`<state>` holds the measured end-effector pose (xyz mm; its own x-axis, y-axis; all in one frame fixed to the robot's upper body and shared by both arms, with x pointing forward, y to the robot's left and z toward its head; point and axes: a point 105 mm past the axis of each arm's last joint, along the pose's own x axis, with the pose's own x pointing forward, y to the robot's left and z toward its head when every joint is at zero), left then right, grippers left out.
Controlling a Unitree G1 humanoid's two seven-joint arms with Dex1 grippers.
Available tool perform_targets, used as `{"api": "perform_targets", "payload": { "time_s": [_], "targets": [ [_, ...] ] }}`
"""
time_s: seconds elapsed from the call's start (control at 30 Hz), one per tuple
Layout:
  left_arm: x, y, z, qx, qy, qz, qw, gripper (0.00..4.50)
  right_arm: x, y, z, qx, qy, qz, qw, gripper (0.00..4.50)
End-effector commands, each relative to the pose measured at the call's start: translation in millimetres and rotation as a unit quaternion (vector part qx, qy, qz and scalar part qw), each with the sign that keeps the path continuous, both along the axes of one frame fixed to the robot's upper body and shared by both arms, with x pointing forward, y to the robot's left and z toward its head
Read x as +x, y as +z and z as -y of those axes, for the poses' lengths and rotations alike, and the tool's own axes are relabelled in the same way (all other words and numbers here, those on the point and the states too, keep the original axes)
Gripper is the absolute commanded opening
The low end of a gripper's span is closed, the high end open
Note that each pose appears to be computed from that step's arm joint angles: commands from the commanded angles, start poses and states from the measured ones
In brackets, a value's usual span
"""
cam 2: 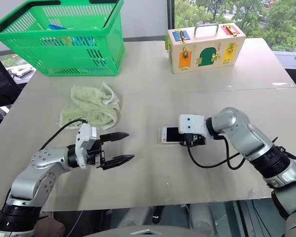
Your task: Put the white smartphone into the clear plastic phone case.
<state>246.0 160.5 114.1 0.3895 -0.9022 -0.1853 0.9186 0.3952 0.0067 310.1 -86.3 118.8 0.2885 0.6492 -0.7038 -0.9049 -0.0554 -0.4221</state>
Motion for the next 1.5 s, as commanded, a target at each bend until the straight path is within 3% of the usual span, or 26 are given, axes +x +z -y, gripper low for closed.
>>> {"api": "perform_targets", "payload": {
  "time_s": [0.03, 0.43, 0.87, 1.1, 1.13, 1.2, 1.4, 1.5],
  "targets": [
    [0, 9, 2, 0.003, -0.007, 0.029, 1.0, 4.5, -2, 2, -4, -0.021, 0.029, 0.006, 0.999, 2.81],
    [1, 8, 2, 0.002, -0.008, 0.033, 0.999, 4.5, -12, -8, -3, -0.049, 0.043, -0.041, 0.997, 2.81],
    [4, 3, 7, 0.001, -0.019, 0.035, 0.999, 4.5, 9, 2, -8, -0.056, 0.058, 0.021, 0.997, 2.81],
    [5, 2, 10, 0.003, -0.024, 0.035, 0.999, 4.5, 10, 8, -15, -0.031, 0.07, 0.007, 0.997, 2.81],
    [6, 2, 11, 0.003, -0.025, 0.035, 0.999, 4.5, 10, 12, -16, -0.02, 0.067, 0.008, 0.998, 3.85],
    [6, 1, 12, 0.003, -0.025, 0.035, 0.999, 4.5, 12, 24, -18, 0.013, 0.051, 0.015, 0.999, 4.48],
    [7, -5, 16, 0.017, -0.024, 0.028, 0.999, 4.5, -1, 60, -12, 0.101, 0.004, -0.003, 0.995, 4.48],
    [11, -9, 19, 0.032, -0.022, 0.025, 0.999, 3.63, -10, 65, 0, 0.13, -0.034, -0.017, 0.991, 3.63]
  ]
}}
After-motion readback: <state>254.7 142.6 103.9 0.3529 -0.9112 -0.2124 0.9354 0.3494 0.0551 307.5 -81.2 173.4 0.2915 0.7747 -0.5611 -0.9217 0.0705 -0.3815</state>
